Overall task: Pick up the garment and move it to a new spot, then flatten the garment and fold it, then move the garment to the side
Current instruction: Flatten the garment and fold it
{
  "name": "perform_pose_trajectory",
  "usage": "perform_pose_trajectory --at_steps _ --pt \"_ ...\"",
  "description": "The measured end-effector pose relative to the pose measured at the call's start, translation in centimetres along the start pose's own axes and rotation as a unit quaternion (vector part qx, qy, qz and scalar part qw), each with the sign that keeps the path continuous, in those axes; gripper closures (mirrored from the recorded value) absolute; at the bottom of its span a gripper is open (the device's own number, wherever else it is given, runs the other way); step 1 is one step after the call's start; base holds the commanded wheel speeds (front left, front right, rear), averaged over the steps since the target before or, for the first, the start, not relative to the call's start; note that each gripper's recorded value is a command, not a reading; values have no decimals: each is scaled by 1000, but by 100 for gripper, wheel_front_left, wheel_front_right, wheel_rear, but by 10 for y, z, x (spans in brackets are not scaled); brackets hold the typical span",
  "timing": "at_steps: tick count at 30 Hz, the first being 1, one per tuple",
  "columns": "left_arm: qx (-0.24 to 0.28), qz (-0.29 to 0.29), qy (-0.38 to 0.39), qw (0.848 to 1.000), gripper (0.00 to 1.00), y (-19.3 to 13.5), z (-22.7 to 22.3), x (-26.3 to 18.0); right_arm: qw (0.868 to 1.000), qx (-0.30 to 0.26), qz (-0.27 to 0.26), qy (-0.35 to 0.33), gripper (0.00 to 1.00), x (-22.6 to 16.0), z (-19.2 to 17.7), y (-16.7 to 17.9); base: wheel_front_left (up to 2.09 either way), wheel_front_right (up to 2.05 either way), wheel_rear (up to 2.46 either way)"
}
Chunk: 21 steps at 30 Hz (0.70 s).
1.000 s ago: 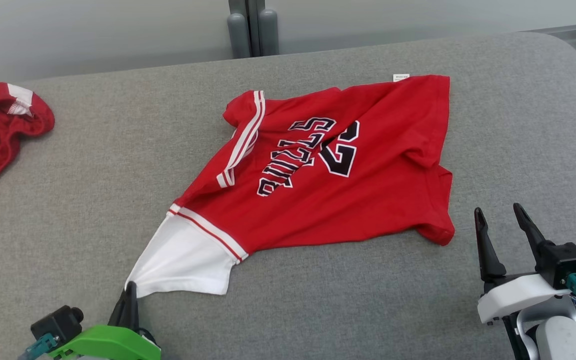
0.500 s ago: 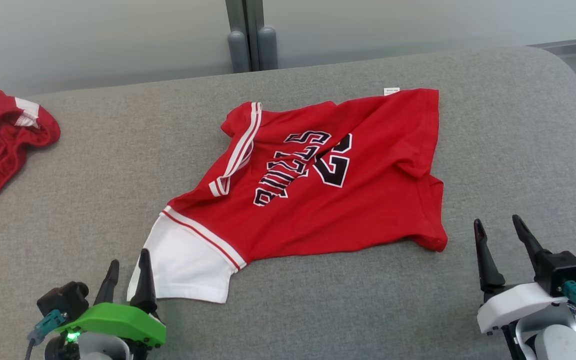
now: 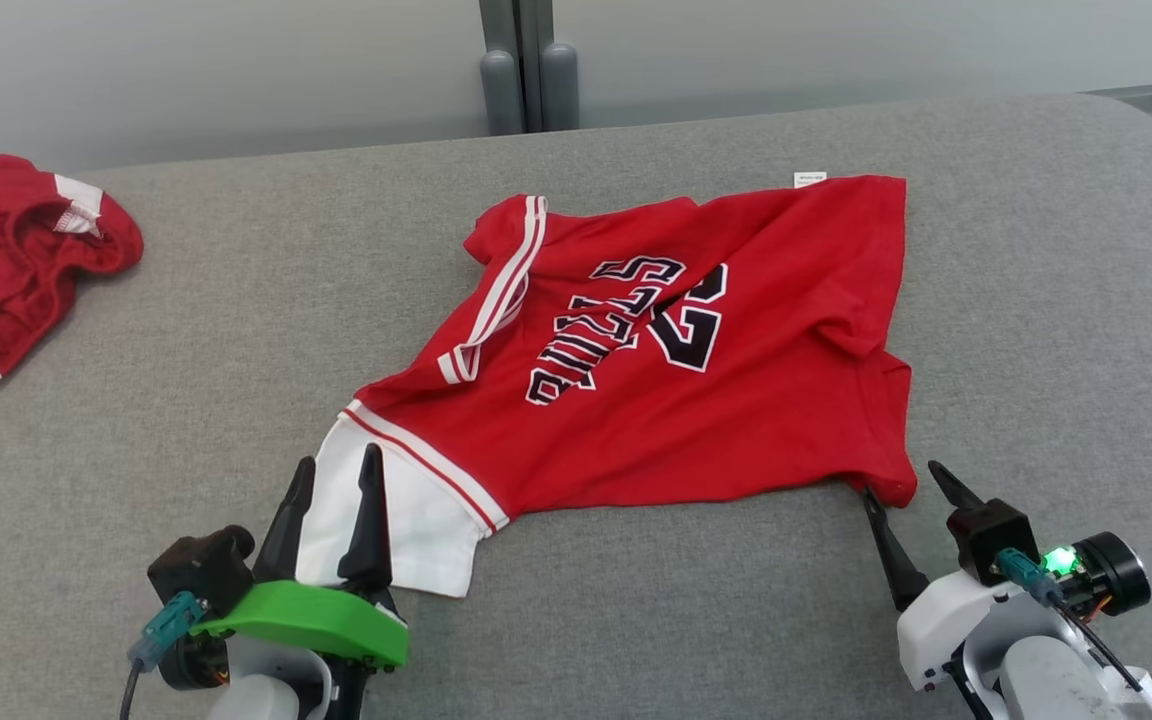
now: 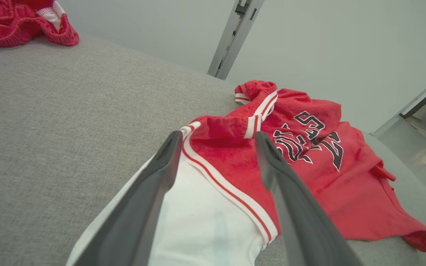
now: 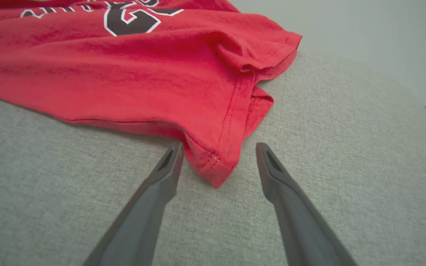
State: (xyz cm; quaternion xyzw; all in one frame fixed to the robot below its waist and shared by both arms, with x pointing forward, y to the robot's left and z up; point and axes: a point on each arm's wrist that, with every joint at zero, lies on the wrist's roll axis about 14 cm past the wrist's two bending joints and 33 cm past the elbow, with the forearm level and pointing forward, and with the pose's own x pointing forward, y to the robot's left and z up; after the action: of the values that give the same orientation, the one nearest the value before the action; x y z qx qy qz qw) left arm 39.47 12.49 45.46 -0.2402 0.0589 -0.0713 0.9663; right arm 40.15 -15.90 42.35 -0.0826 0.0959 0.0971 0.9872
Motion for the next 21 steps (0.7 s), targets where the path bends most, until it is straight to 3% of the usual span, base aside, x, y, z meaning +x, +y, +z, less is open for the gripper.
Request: perform_pose_trajectory --at_steps 3,5,6,7,10,21 --pt "-1 2 -2 1000 0 1 0 -1 1000 -18 15 11 0 7 -4 4 0 0 0" --pt "-2 3 -2 1000 0 1 0 -2 999 -25 20 7 26 13 0 5 0 0 0" --pt "-2 4 -3 1000 0 2 0 -3 999 -27 22 5 54 15 2 5 0 0 0" --pt "-3 5 -2 1000 0 2 -1 -4 999 -29 25 5 62 17 3 7 0 0 0" --pt "-3 6 -3 1000 0 3 -1 -4 999 -34 32 10 100 18 0 9 0 0 0" --pt "-5 -3 5 1000 0 -4 -8 -6 999 -36 38 7 100 -1 -3 14 0 0 0"
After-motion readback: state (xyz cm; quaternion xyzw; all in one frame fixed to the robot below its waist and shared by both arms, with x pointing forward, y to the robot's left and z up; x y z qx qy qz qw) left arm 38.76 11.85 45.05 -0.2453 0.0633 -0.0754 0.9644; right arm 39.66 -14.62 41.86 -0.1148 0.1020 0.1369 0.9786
